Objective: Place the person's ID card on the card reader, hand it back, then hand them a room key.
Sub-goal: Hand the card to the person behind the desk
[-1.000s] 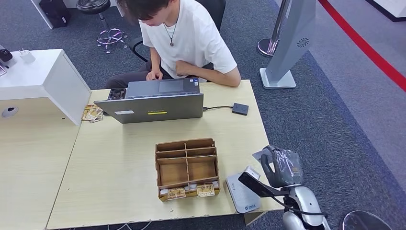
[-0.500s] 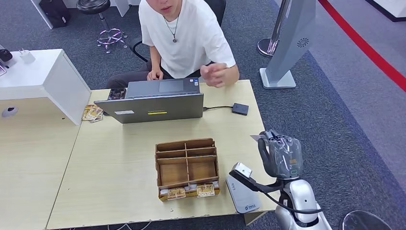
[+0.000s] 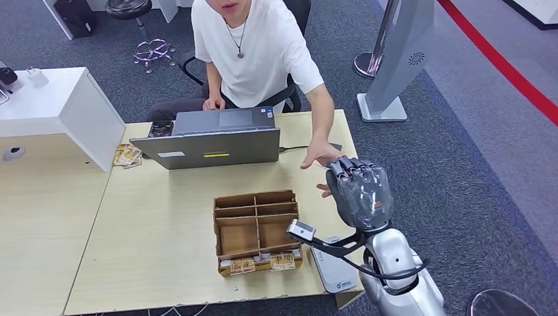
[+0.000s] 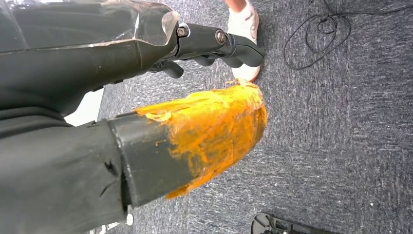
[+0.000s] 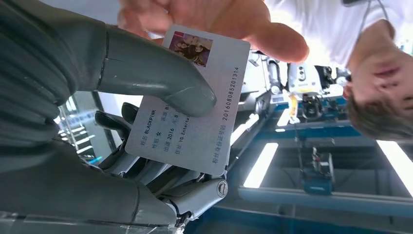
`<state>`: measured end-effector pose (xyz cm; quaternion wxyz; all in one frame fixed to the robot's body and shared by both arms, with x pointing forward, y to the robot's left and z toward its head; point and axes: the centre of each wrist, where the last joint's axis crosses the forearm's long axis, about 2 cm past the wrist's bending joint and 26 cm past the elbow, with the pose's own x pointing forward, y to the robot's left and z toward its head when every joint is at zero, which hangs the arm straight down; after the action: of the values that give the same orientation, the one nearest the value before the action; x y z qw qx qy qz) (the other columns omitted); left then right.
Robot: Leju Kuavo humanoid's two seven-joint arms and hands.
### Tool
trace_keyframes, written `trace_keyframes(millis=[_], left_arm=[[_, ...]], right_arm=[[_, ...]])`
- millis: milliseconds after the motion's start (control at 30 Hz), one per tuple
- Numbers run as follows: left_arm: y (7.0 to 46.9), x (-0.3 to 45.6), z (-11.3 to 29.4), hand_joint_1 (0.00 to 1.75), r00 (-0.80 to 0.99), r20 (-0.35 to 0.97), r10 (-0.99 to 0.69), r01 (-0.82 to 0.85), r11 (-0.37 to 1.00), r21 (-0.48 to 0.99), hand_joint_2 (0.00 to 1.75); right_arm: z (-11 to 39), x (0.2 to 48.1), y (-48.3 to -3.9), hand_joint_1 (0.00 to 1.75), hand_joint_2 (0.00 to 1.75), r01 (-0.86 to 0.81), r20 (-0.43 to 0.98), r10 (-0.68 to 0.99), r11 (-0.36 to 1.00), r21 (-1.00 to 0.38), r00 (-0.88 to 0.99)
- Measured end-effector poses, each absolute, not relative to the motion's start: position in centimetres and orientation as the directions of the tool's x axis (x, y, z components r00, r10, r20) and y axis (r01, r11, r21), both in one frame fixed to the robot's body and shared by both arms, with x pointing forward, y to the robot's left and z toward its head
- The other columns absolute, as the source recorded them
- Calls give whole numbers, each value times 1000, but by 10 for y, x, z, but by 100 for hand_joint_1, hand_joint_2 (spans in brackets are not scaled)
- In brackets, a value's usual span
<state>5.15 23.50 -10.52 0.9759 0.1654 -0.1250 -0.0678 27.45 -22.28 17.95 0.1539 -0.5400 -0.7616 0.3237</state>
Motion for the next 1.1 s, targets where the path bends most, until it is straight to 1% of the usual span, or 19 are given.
trace_keyframes(millis=[67, 133, 200, 267, 600, 900, 1100], left_arm=[[235, 52, -105, 0, 958, 223, -178, 95, 935, 340, 0], [235, 52, -105, 0, 958, 224, -181, 97, 935, 341, 0], [235, 52, -105, 0, 957, 225, -182, 98, 935, 341, 0], [235, 53, -105, 0, 957, 225, -182, 98, 935, 340, 0], [236, 53, -105, 0, 956, 227, -185, 99, 934, 342, 0], [239, 53, -105, 0, 956, 226, -186, 100, 932, 348, 0], [241, 53, -106, 0, 956, 226, -189, 101, 931, 352, 0]], right_arm=[[182, 278, -217, 175, 175, 724, -122, 917, 213, -656, -380], [182, 281, -212, 155, 175, 721, -125, 912, 218, -658, -391], [181, 284, -207, 68, 175, 715, -128, 908, 221, -663, -400], [179, 288, -203, 0, 175, 706, -129, 905, 221, -673, -406], [171, 297, -195, 0, 175, 665, -96, 900, 239, -707, -426], [168, 285, -192, 0, 175, 602, 27, 869, 364, -711, -494], [167, 271, -196, 0, 175, 473, 145, 795, 485, -736, -590]])
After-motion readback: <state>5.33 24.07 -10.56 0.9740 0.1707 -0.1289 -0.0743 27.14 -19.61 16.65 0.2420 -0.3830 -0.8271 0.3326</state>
